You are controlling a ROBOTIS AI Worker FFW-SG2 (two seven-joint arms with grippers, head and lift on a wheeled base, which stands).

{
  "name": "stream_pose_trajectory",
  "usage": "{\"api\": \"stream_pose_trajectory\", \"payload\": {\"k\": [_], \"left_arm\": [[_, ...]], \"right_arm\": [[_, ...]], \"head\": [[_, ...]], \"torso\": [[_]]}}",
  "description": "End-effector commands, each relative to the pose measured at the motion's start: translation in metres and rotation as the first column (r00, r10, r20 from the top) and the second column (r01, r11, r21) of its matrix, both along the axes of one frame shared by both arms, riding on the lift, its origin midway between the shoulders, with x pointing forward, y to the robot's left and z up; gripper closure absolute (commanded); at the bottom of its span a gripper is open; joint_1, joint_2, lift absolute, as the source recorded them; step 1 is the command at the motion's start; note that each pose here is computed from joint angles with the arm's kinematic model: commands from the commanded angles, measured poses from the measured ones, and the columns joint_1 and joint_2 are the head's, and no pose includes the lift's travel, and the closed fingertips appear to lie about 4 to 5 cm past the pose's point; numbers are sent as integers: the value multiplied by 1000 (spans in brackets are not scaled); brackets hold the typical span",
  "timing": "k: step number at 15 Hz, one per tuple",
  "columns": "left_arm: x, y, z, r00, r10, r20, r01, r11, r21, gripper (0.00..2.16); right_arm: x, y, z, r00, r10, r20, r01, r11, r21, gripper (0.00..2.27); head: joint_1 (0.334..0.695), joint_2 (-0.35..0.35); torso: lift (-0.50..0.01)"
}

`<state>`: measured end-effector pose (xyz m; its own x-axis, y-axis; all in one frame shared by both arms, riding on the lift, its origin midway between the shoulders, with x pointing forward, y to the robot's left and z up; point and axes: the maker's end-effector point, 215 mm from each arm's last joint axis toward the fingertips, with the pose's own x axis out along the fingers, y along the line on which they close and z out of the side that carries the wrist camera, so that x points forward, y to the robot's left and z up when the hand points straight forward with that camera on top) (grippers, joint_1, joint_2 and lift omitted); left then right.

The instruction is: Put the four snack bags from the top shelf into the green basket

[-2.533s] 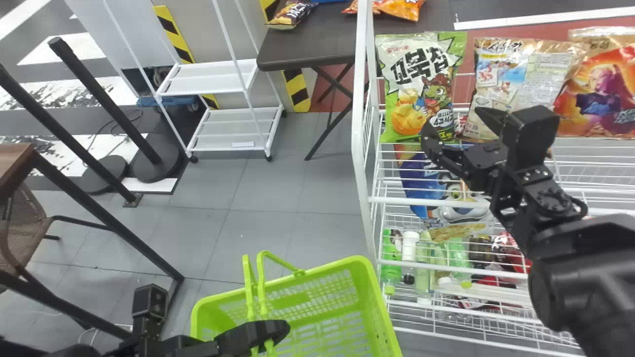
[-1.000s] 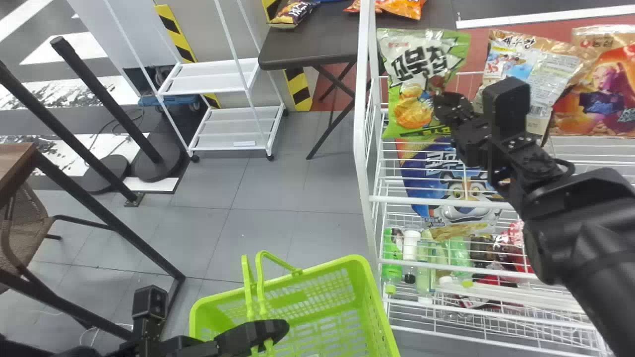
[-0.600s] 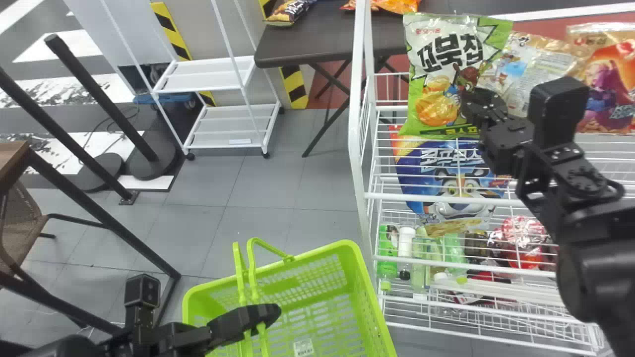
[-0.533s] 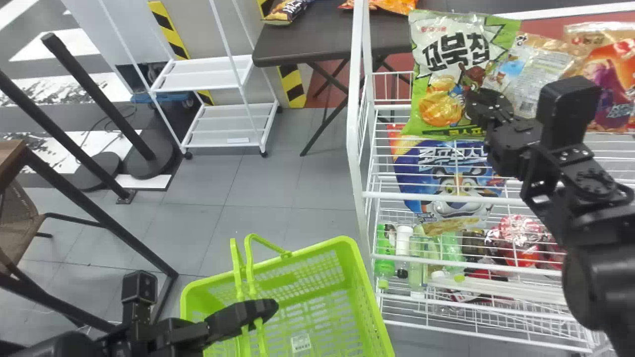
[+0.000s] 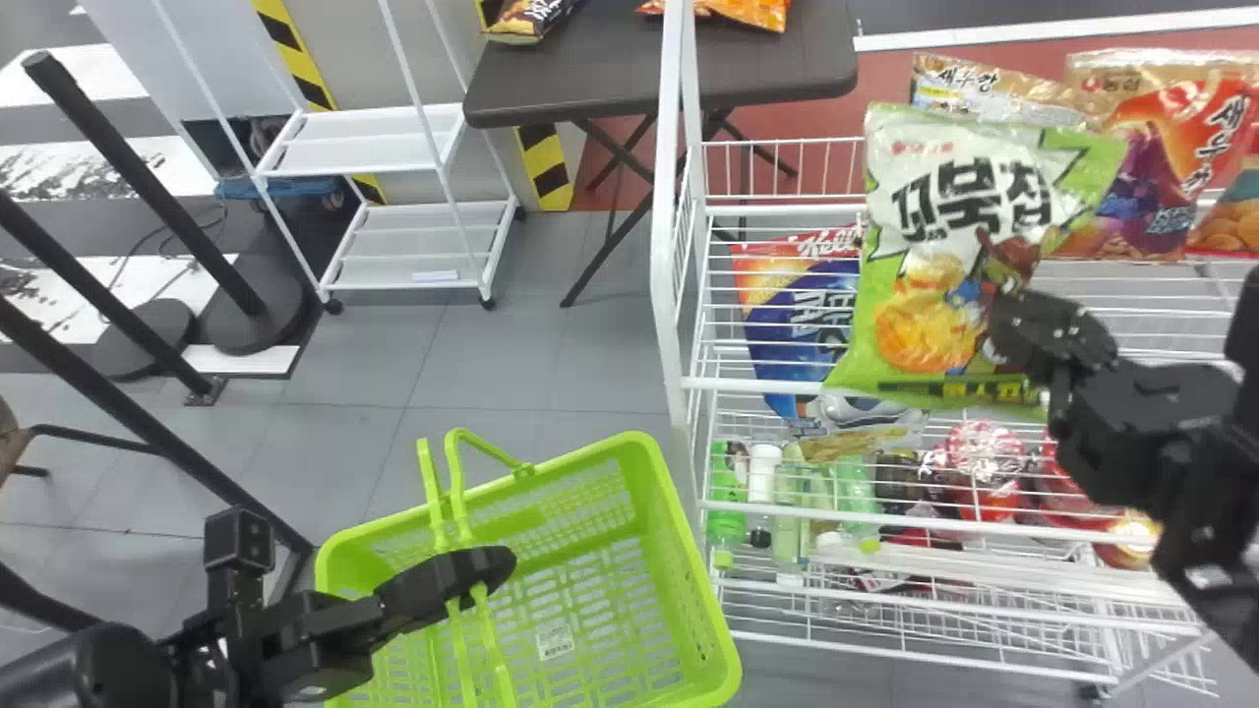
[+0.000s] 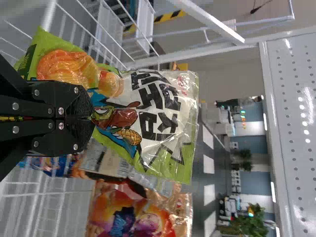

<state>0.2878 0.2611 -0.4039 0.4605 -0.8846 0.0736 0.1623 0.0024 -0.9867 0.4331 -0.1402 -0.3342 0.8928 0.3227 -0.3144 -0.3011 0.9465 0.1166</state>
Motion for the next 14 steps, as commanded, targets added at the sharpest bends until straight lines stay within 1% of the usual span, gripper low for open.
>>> {"api": "stream_pose_trajectory", "payload": {"k": [1, 2, 4, 7, 8, 10, 11, 13, 14], "left_arm": [[0, -3, 2, 1000, -7, 5, 7, 1000, -14, 2145], [1, -4, 2, 1000, -8, 4, 8, 1000, -17, 2145], [1, -5, 3, 1000, -10, 6, 10, 1000, -20, 2145], [1, -5, 3, 1000, -10, 6, 10, 1000, -20, 2145], [1, -5, 3, 1000, -10, 6, 10, 1000, -20, 2145], [1, -6, 4, 1000, -9, 8, 9, 1000, -24, 2145], [1, -8, 4, 1000, -11, -1, 11, 999, -31, 2145], [2, -13, 5, 1000, -23, -1, 23, 999, -35, 2145], [2, -16, 6, 1000, -30, 0, 30, 999, -38, 2145]], "right_arm": [[-33, 15, -11, 993, 53, -107, -49, 998, 42, 2256], [-47, 33, -22, 981, 101, -166, -91, 994, 68, 2256], [-68, 68, -40, 954, 184, -236, -169, 982, 83, 2256], [-91, 118, -49, 911, 293, -289, -273, 956, 106, 2256], [-102, 133, -54, 888, 330, -320, -311, 944, 112, 2256], [-118, 160, -63, 847, 392, -360, -378, 919, 112, 2256], [-125, 172, -72, 821, 414, -393, -408, 907, 104, 2256], [-132, 185, -95, 777, 432, -458, -450, 890, 75, 2256], [-131, 194, -106, 767, 441, -466, -463, 883, 72, 2256]], "head": [[695, 185], [695, 196], [695, 244], [695, 323], [695, 346], [695, 350], [695, 350], [695, 350], [695, 350]], "torso": [[0], [0], [0], [0], [0], [0], [0], [0], [0]]}}
